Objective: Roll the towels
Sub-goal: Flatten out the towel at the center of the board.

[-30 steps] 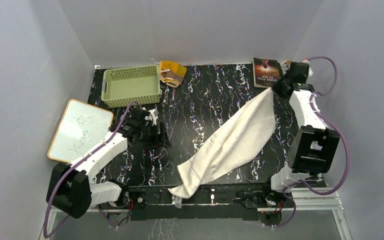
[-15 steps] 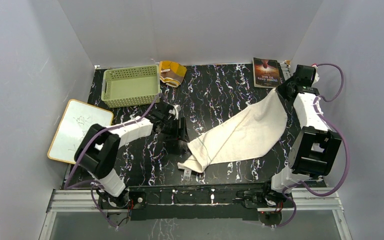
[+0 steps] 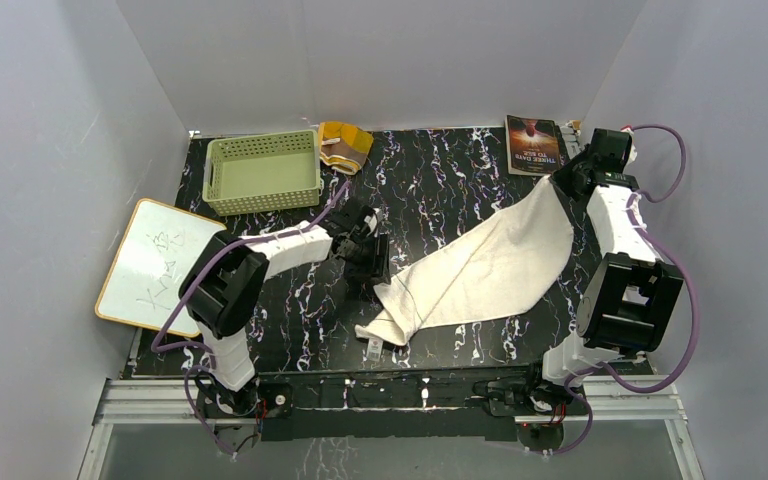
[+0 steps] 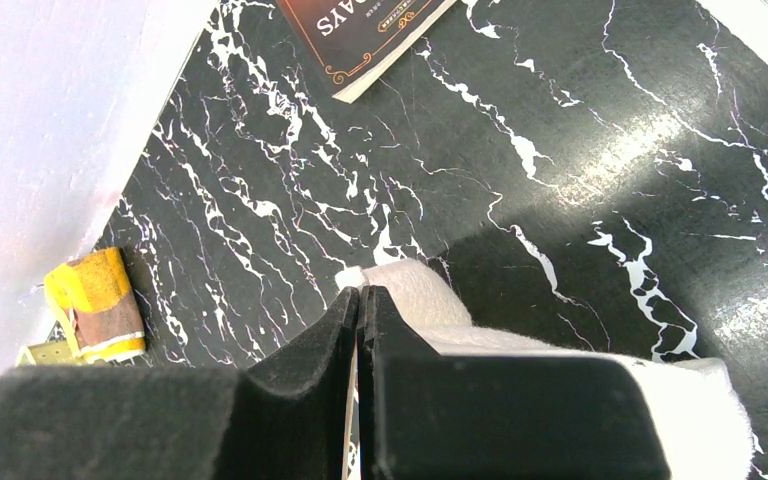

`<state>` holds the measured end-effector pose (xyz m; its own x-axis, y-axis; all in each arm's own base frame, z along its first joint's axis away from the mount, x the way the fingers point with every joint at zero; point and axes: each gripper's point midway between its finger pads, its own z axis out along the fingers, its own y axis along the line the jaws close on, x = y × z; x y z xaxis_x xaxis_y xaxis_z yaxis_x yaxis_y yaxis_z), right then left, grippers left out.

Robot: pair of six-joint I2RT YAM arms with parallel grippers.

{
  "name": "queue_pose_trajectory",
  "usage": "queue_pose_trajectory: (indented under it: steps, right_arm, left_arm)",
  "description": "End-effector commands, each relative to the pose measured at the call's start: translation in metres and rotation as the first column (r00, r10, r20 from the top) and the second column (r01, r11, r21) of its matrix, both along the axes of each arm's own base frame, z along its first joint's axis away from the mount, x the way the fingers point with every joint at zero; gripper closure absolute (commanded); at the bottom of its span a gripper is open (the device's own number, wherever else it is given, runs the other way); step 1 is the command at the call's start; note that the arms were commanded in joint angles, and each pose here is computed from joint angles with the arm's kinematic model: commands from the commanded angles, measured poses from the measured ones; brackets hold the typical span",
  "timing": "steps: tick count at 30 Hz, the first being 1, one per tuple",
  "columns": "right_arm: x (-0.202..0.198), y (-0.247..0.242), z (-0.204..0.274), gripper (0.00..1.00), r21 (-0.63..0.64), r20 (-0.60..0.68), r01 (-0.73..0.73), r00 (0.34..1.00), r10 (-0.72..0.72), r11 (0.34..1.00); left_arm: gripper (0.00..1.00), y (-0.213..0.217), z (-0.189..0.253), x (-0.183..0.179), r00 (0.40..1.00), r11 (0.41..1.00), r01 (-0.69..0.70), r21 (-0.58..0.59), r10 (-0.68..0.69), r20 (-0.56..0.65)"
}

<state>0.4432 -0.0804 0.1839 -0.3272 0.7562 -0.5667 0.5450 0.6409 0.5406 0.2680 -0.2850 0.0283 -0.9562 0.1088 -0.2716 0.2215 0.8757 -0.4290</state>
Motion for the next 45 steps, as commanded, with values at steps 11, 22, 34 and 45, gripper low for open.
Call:
queue_pose_trajectory:
  steps: [11,22,34,45]
  right_arm:
    - [0.006,-0.003,0.052,1.00,-0.063,0.148,-0.012,0.989,0.022,0.998]
    - [0.002,0.002,0.079,1.00,-0.064,0.203,-0.027,0.978,0.040,0.998]
    - [-0.002,0.155,0.213,1.00,-0.369,0.456,-0.386,0.718,0.526,0.846]
    - [-0.136,0.181,0.285,1.00,-0.479,0.606,-0.402,0.492,0.625,0.781]
  left_arm:
    - [0.60,0.027,-0.044,-0.045,0.996,0.915,0.078,0.397,-0.053,-0.075]
    - [1.00,0.064,-0.003,0.005,0.998,0.896,-0.030,0.442,0.004,0.060]
    - [1.00,0.213,0.273,0.143,0.702,0.892,-0.429,0.142,0.231,0.673]
    - [1.00,0.274,0.389,0.014,0.396,0.802,-0.585,-0.119,0.411,0.821]
